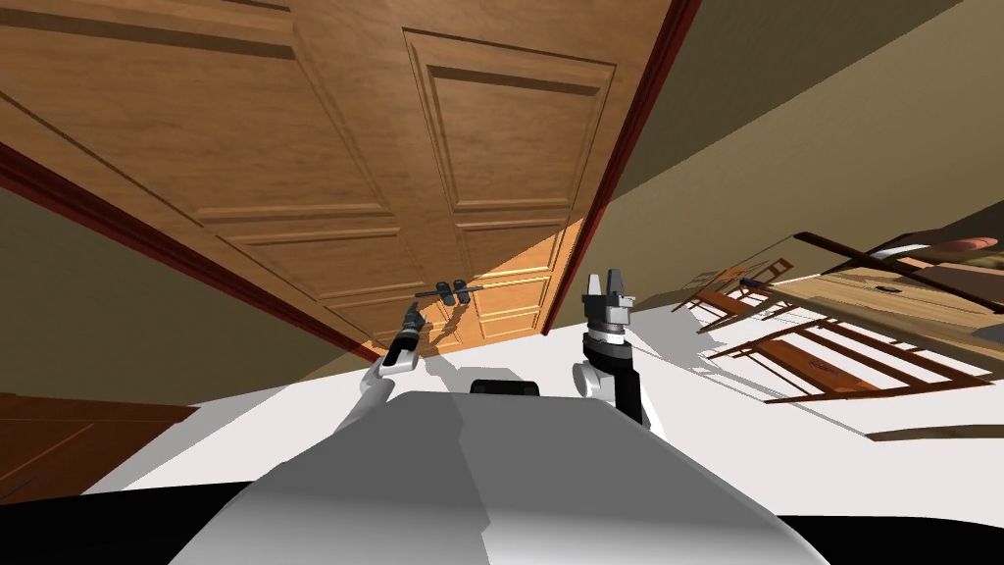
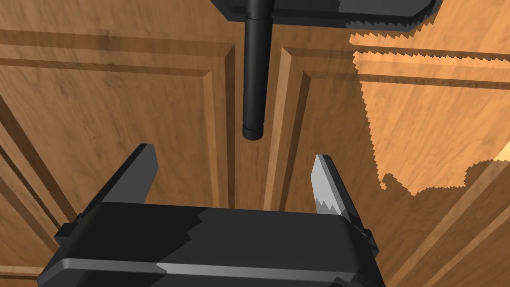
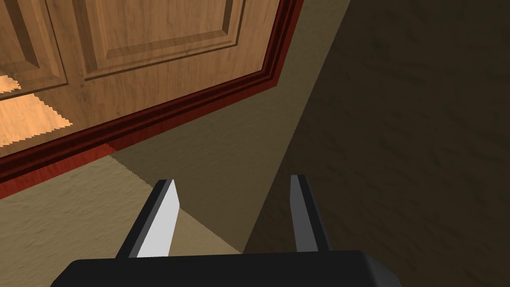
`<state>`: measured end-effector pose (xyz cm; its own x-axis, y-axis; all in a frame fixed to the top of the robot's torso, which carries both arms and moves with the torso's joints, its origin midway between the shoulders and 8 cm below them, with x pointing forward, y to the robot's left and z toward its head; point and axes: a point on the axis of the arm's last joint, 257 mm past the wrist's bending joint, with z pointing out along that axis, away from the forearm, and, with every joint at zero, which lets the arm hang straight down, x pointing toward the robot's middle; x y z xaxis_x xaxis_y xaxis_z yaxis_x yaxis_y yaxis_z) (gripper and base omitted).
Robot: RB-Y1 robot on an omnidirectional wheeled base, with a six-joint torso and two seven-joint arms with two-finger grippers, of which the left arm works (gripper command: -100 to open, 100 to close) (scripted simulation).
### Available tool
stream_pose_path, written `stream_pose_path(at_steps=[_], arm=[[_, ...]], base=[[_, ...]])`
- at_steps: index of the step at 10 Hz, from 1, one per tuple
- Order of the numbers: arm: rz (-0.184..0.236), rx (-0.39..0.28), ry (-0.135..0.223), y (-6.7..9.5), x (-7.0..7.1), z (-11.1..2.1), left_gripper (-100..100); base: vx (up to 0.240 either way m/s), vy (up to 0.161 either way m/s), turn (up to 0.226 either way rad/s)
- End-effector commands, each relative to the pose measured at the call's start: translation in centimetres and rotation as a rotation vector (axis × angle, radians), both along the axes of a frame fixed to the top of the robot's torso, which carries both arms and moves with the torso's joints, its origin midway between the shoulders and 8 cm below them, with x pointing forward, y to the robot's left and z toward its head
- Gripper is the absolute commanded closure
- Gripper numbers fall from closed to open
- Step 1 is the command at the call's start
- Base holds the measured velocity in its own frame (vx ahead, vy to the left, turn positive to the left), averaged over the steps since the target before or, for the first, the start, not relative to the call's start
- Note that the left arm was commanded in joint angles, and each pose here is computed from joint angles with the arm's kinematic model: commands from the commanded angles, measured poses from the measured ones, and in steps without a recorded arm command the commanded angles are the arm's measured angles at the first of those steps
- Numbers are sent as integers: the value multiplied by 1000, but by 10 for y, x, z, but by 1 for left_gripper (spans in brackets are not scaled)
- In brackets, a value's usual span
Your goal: Pull the door open
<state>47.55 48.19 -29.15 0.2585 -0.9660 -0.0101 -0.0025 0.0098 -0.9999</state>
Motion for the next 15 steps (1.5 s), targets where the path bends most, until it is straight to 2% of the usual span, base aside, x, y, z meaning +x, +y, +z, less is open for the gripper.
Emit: stream_pose_path(at_steps=[1,4,5,6,7,8,13,15], arm=[[23,4,8,16,-6,-4,-100],[43,7,11,28,-11,-4,-100],[41,5,8,26,-9,-4,-100],[26,-3,-1,16,-3,-3,-100],[33,1,4,20,-5,-4,-100],[33,1,4,20,-5,-4,100],[33,1,4,20,-5,-4,100],[25,3,8,23,-9,-4,100]], base=[[169,91,0],[172,99,-36],[205,57,-89],[252,0,-167],[120,-1,-38],[-18,2,35],[-23,-1,-2],[-148,4,-81]])
